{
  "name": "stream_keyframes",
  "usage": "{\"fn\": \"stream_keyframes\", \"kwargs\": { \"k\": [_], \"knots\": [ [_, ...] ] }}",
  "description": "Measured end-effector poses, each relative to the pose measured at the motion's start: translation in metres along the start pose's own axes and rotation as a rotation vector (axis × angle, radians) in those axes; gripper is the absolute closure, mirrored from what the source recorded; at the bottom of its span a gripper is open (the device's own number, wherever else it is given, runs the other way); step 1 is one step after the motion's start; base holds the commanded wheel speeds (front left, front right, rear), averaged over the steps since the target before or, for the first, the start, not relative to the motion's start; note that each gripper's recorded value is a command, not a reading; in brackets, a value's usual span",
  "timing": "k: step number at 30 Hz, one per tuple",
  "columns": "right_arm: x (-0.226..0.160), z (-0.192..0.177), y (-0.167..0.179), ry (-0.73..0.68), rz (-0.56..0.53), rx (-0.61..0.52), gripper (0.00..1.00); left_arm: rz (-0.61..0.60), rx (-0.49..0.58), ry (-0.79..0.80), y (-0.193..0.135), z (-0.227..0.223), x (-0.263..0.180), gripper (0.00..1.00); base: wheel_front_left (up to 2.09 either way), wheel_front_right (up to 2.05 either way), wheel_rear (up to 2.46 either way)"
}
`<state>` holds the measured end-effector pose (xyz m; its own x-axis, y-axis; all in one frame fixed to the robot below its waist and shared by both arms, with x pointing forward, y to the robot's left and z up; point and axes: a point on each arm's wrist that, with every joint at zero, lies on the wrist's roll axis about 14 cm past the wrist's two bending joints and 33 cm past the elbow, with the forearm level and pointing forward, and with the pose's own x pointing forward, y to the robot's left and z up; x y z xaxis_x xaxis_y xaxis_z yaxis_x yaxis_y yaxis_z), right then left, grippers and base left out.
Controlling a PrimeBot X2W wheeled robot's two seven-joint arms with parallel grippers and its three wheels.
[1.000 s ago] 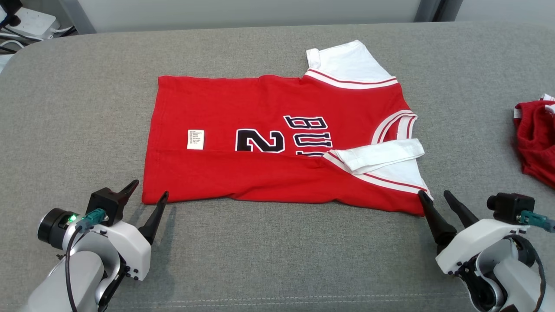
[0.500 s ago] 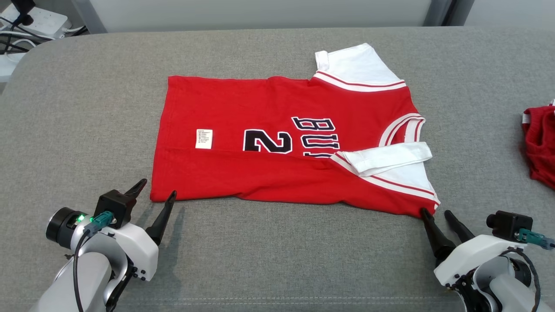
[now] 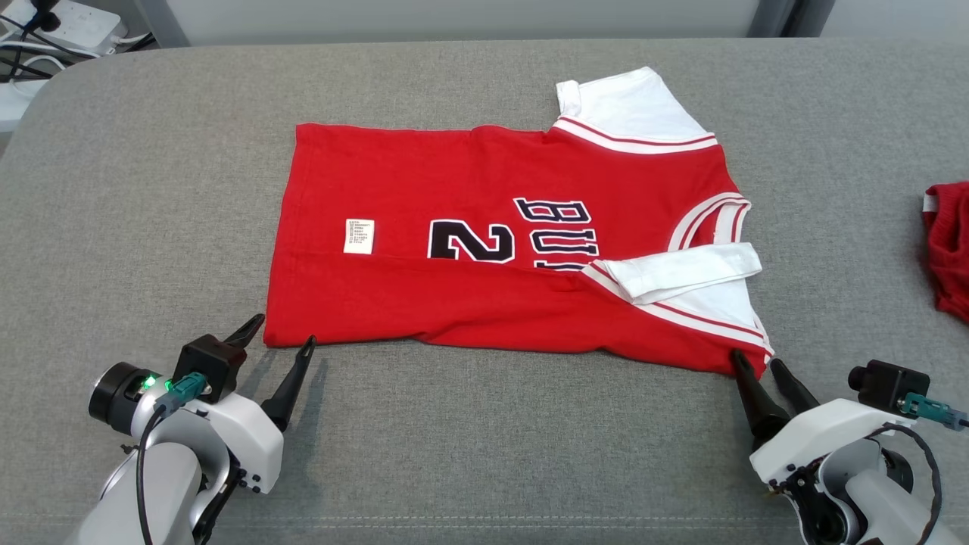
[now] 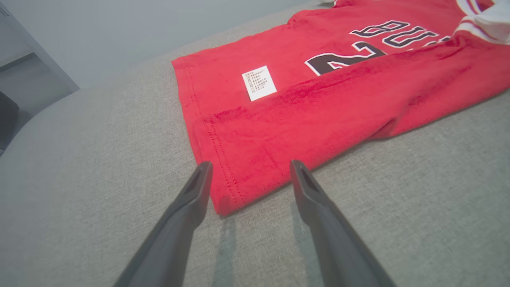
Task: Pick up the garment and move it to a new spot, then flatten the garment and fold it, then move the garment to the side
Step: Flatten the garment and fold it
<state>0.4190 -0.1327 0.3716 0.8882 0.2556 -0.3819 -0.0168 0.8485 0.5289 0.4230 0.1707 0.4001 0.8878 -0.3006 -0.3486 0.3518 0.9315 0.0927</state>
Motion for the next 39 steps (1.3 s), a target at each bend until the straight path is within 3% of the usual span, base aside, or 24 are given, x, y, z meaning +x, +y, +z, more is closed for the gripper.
{"fn": "stream_keyframes", "kwargs": {
  "k": [4, 5, 6, 7, 8, 9, 29, 36, 37, 38, 39],
  "knots": [
    [0.004, 0.0, 0.006, 0.005, 0.018, -0.002, 0.0, -0.008, -0.013, -0.002, -0.005, 0.0, 0.002, 0.0, 0.0, 0.0, 0.0],
    [0.005, 0.0, 0.007, 0.007, 0.02, 0.0, 0.23, -0.005, -0.014, -0.002, -0.004, 0.0, 0.003, 0.0, 0.0, 0.0, 0.0],
    [0.006, -0.001, 0.008, 0.01, 0.023, -0.002, 0.53, -0.005, -0.022, -0.002, -0.003, -0.001, 0.003, 0.0, 0.0, 0.0, 0.0],
    [0.006, -0.002, 0.008, 0.014, 0.025, -0.005, 0.69, -0.002, -0.03, -0.001, -0.003, -0.001, 0.003, 0.0, 0.0, 0.0, 0.0],
    [0.006, -0.003, 0.008, 0.018, 0.026, -0.009, 0.93, 0.002, -0.043, -0.001, -0.002, -0.002, 0.004, 0.0, 0.0, 0.0, 0.0],
    [0.006, -0.004, 0.008, 0.022, 0.027, -0.012, 1.0, 0.008, -0.056, -0.002, -0.002, -0.002, 0.004, 0.0, 0.0, 0.0, 0.0],
    [0.006, -0.001, 0.002, 0.021, 0.025, -0.031, 1.0, 0.143, -0.334, 0.064, 0.011, -0.033, 0.013, 0.0, 0.0, 0.0, 0.0],
    [0.006, -0.001, 0.001, 0.025, 0.027, -0.04, 1.0, 0.15, -0.455, 0.062, -0.002, -0.035, 0.02, 0.0, 0.0, 0.0, 0.0],
    [0.006, -0.001, 0.001, 0.025, 0.027, -0.04, 1.0, 0.153, -0.471, 0.061, -0.002, -0.036, 0.02, 0.08, 0.0, 0.0, 0.0],
    [0.006, -0.001, 0.001, 0.026, 0.027, -0.04, 1.0, 0.153, -0.484, 0.061, -0.003, -0.036, 0.021, 0.25, 0.0, 0.0, 0.0],
    [0.006, -0.001, 0.001, 0.026, 0.027, -0.04, 1.0, 0.153, -0.484, 0.061, -0.003, -0.036, 0.021, 0.55, 0.0, 0.0, 0.0]
  ]
}}
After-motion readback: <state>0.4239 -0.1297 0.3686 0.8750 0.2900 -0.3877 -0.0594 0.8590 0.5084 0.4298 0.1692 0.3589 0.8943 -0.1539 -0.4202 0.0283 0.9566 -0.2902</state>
